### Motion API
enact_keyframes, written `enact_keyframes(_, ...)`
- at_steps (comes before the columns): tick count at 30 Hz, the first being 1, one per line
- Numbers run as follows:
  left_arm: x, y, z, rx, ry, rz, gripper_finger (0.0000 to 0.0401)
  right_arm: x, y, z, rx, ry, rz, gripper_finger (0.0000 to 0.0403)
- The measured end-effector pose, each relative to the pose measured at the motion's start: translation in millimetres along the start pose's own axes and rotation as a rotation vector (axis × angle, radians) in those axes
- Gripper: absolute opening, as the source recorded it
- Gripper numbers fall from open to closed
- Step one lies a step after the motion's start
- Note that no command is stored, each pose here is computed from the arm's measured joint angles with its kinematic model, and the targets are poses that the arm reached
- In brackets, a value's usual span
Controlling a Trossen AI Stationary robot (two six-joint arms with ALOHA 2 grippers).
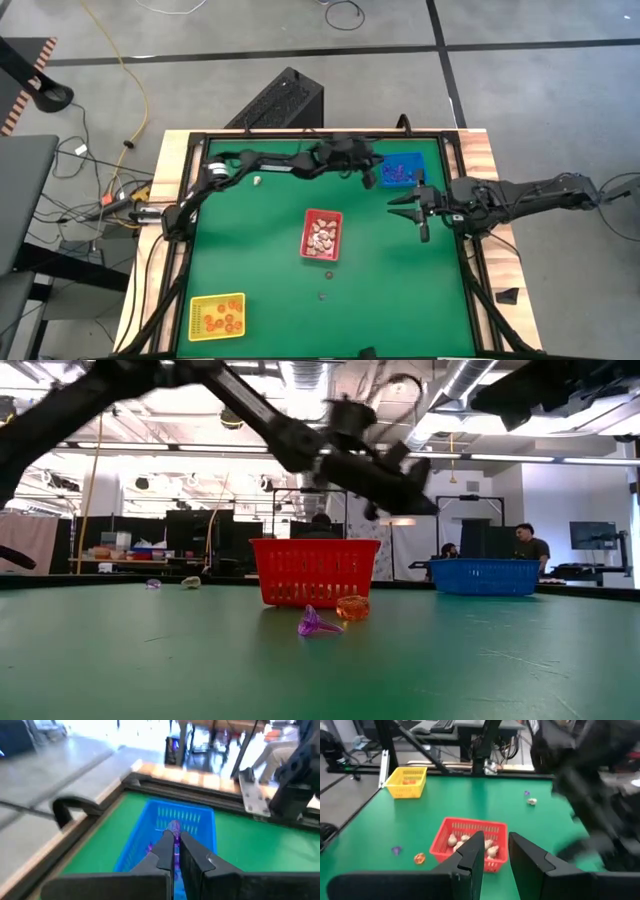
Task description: Sort Halloween decoration
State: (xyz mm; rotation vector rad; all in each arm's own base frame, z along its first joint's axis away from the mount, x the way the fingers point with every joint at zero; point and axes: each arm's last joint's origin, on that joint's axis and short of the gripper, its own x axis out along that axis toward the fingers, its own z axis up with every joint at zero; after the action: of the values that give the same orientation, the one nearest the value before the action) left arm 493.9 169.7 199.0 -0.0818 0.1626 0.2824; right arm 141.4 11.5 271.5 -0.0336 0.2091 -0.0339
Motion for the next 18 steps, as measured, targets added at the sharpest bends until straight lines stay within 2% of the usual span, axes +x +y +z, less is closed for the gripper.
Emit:
enact_keyframes(3, 29.1, 3.4, -4.9, -0.029, 0.048, -0.024, 0.0, 1.4, 0.1, 1.3, 0.003, -0.012, -0.01, 0.0119)
enact_keyframes(7, 52.9, 9.2, -1.8, -0.035, 0.113, 0.024, 0.0, 1.2, 1.6, 1.0, 0.0, -0.009, -0.002, 0.0119)
enact_keyframes(12, 62.3, 12.1, -4.7, -0.064, 0.219, 0.032, 0.0016, -1.2, 4.5, -0.1, -0.026, 0.0, 0.021, 0.0119)
enact_keyframes(18, 62.7, 9.7, -5.5, -0.018, 0.224, 0.019, 0.0077, -2.2, 7.1, 0.0, -0.033, -0.003, 0.039, 0.0119)
